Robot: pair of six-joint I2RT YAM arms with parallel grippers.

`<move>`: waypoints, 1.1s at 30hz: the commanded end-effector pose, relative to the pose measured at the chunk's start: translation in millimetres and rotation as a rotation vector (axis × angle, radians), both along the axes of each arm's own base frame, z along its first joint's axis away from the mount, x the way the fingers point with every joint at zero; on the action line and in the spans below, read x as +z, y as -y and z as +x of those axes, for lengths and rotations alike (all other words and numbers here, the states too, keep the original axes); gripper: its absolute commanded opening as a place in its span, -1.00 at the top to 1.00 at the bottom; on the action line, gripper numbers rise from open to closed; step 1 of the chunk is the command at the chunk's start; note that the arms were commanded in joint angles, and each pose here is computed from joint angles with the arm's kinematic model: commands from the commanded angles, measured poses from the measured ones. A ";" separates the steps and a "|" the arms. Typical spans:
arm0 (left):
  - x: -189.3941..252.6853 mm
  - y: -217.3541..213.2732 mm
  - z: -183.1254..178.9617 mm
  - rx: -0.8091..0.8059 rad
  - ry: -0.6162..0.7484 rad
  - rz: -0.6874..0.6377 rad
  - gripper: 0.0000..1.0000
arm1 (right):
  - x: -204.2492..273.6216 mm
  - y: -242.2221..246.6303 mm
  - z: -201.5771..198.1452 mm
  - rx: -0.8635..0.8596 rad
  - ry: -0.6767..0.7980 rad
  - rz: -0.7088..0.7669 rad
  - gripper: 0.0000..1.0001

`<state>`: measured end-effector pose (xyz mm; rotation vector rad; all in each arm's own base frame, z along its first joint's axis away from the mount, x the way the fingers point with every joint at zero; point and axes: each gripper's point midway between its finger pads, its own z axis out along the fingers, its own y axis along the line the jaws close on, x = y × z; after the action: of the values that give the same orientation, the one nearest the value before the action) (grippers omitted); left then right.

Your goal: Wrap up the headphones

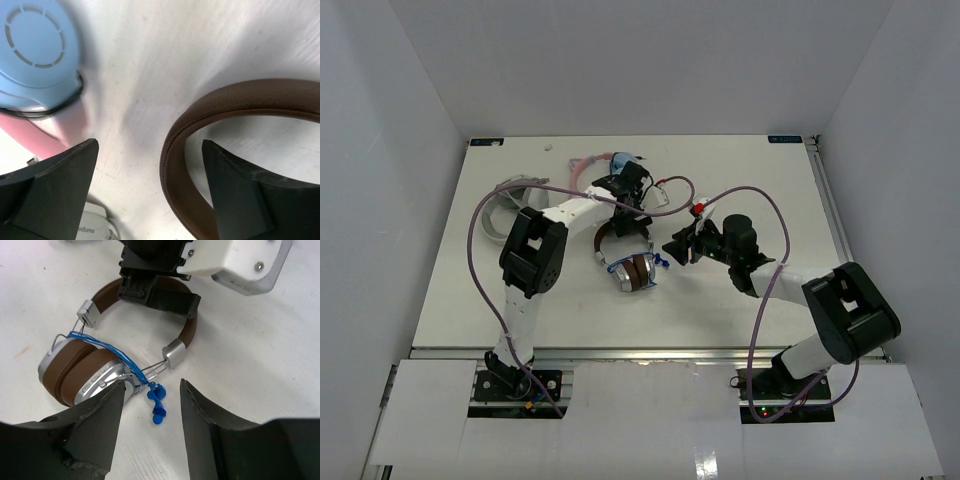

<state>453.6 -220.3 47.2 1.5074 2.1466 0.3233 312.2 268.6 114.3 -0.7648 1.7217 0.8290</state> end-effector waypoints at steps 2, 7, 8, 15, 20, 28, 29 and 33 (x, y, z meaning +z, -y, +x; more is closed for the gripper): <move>57.4 13.9 5.8 0.029 0.083 -0.158 -0.96 | 26.4 8.9 -3.7 -0.039 0.046 0.024 -0.10; 107.5 33.8 -1.0 0.028 0.135 -0.351 -0.96 | 41.3 14.4 -11.9 -0.065 0.012 0.049 -0.10; 118.1 36.5 -3.9 0.029 0.140 -0.386 -0.96 | 44.5 14.8 -13.2 -0.069 0.002 0.058 -0.10; 179.0 45.6 -19.3 0.198 0.155 -0.650 -0.96 | 56.5 17.0 -12.5 -0.150 -0.138 0.094 -0.09; 186.2 34.2 -31.7 0.468 0.083 -0.727 -0.96 | 65.0 26.2 -1.4 -0.297 -0.256 0.062 -0.16; 178.2 14.5 -85.3 0.713 -0.004 -0.908 -0.96 | 102.1 37.9 0.0 -0.391 -0.346 0.007 -0.60; 190.3 10.4 -93.4 0.735 0.014 -0.975 -0.96 | 104.1 38.3 -1.1 -0.391 -0.343 0.011 -0.65; 188.7 9.8 -118.4 0.730 0.013 -1.165 -0.96 | 91.1 47.6 -2.3 -0.454 -0.366 -0.002 -0.81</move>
<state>344.5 -219.4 187.7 0.2798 2.3372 -0.3453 317.7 235.0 218.2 -0.2856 2.0319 0.7419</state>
